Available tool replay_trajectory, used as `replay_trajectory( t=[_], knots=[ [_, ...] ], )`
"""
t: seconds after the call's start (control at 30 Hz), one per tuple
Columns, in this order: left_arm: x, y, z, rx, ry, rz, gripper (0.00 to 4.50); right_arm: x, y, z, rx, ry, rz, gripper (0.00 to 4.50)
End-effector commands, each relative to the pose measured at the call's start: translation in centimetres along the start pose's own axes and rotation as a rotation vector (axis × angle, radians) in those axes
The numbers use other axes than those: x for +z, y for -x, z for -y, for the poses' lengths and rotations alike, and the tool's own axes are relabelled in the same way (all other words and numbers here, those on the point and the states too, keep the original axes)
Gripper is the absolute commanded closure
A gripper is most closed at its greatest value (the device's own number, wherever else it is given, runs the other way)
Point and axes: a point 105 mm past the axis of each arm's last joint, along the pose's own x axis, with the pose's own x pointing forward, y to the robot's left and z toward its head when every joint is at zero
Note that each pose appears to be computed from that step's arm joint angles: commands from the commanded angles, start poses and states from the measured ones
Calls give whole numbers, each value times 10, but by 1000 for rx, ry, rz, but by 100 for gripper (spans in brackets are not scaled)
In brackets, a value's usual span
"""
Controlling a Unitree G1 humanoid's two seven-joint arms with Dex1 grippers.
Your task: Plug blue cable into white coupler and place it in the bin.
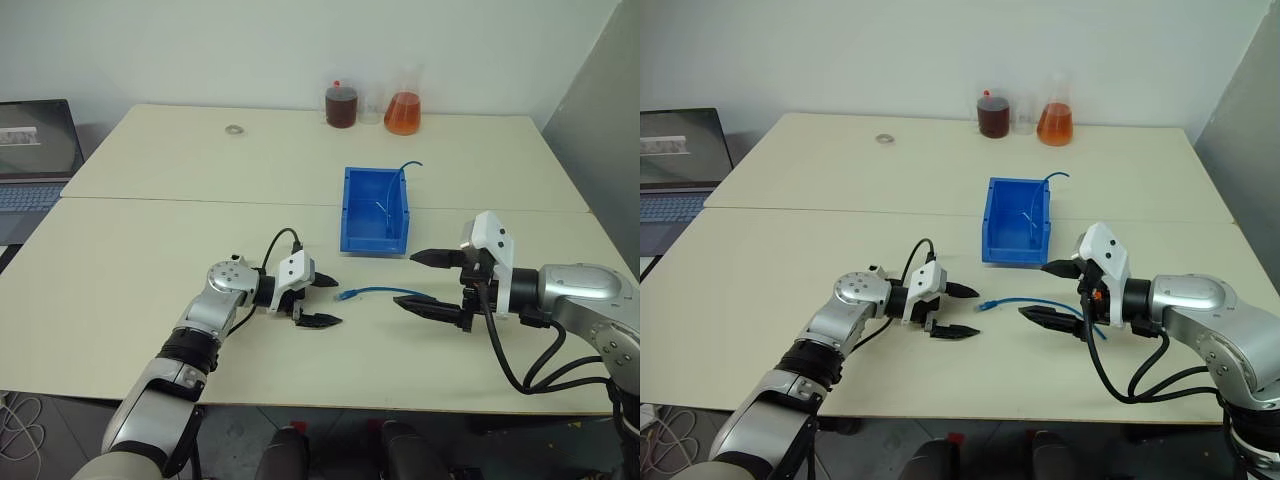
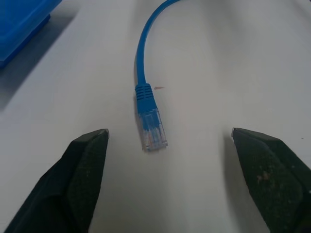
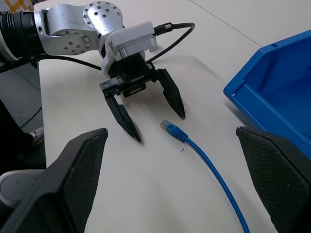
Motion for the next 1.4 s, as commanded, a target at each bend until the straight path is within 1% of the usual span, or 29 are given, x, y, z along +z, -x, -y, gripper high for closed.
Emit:
replay_trajectory(
  t=[0.03, 0.07, 0.1, 0.13, 0.17, 0.23, 0.27, 0.3, 0.33, 0.47, 0.63, 0.73, 0.8, 0.97, 1.07, 1.17, 1.2, 1.27, 1.33, 1.4],
  knots=[
    [-7, -6, 4, 7, 18, -15, 137, 10, 2, 0, -11, 43, 26, 0],
    [-7, -8, 2, 17, 17, -14, 155, 10, 2, 0, -14, 44, 27, 0],
    [-6, -9, 1, 23, 20, -9, 185, 10, 2, 1, -18, 45, 28, 0],
    [-5, -12, 1, 26, 22, -3, 201, 10, 2, 2, -21, 45, 27, 0],
    [-3, -14, 1, 26, 23, 6, 235, 9, 3, 2, -22, 44, 26, 0],
    [-1, -18, 3, 22, 26, 18, 273, 9, 3, 2, -21, 42, 23, 0],
    [0, -19, 4, 16, 25, 21, 301, 8, 3, 2, -21, 43, 22, 0],
    [0, -19, 5, 12, 25, 23, 317, 8, 3, 2, -21, 45, 20, 0],
    [0, -19, 6, 8, 28, 24, 346, 8, 3, 3, -22, 48, 19, 0],
    [-5, -11, 8, -2, 33, 2, 425, 10, 3, 4, -24, 46, 24, 0],
    [-7, -1, 2, 27, 46, -15, 425, 10, 2, 4, -20, 41, 33, 0],
    [3, 5, -7, 79, 112, 20, 425, 14, 0, 4, -26, 18, 63, 0],
    [24, 11, -15, 132, 184, 92, 425, 17, 0, 4, -42, -24, 98, 0],
    [91, 30, -27, 198, 344, 308, 425, 19, -4, -7, -25, -179, 184, 0],
    [123, 41, -26, 189, 395, 377, 425, 11, -9, -15, -3, -257, 186, 0],
    [146, 49, -21, 150, 437, 425, 425, 7, -12, -15, 2, -322, 208, 0],
    [156, 53, -17, 117, 447, 446, 425, 8, -13, -12, -4, -355, 235, 0],
    [181, 64, -4, -11, 487, 506, 425, 16, -13, 7, -32, -408, 304, 0],
    [189, 70, 6, -86, 506, 520, 425, 28, -8, 21, -45, -417, 349, 0],
    [188, 72, 7, -94, 536, 520, 425, 44, -2, 26, -12, -438, 408, 0]
  ],
)
